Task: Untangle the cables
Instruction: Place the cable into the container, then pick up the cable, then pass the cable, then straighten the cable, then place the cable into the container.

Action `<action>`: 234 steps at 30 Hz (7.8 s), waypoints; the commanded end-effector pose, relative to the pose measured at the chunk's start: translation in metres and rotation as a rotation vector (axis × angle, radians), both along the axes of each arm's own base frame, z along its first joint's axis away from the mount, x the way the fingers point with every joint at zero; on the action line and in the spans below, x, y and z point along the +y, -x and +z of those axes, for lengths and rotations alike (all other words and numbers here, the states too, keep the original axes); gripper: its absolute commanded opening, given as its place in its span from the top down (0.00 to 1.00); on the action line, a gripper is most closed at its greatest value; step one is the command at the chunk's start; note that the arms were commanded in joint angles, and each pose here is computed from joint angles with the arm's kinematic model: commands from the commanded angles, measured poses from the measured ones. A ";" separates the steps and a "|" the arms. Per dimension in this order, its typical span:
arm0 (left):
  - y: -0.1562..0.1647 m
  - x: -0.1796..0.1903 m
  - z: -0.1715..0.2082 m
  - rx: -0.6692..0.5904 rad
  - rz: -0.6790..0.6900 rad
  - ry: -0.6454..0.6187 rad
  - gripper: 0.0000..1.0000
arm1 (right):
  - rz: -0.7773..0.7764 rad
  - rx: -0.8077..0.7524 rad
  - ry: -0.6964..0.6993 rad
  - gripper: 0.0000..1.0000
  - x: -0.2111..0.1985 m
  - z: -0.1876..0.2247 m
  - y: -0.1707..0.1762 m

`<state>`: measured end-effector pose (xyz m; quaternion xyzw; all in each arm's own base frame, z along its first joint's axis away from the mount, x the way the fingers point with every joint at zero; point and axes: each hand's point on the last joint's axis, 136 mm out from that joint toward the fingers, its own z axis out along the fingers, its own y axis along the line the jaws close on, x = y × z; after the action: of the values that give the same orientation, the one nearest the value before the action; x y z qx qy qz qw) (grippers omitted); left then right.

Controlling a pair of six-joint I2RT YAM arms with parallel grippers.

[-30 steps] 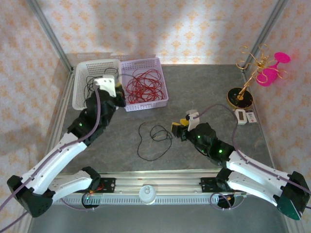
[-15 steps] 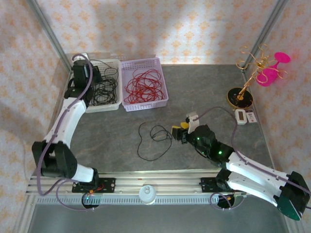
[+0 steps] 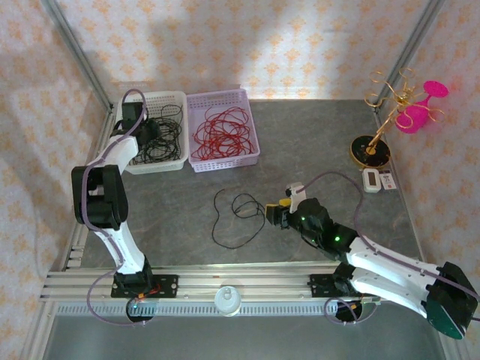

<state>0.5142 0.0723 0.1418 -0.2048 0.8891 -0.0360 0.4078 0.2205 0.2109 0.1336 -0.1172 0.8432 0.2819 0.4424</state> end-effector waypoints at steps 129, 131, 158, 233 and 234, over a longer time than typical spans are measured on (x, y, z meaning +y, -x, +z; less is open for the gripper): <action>0.254 -0.352 0.164 -0.673 -1.076 0.387 1.00 | 0.118 -0.307 -0.342 0.84 0.072 0.287 -0.028; 0.254 -0.347 0.171 -0.693 -1.046 0.404 1.00 | 0.083 -0.309 -0.332 0.60 0.067 0.286 -0.033; 0.242 -0.298 0.279 -0.852 -0.678 0.712 1.00 | 0.596 -0.561 -0.530 0.40 0.139 0.213 0.025; -0.005 -0.009 0.142 -0.438 -0.003 0.037 1.00 | -0.037 0.009 0.034 0.49 0.123 0.081 -0.138; 0.005 -0.006 0.151 -0.453 0.007 0.025 1.00 | -0.042 0.008 0.028 0.49 0.122 0.081 -0.138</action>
<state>0.5305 0.0573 0.2439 -0.2018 0.7982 -0.1097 0.5568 0.3562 0.3313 0.2055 -0.1079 0.8542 0.2584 0.4382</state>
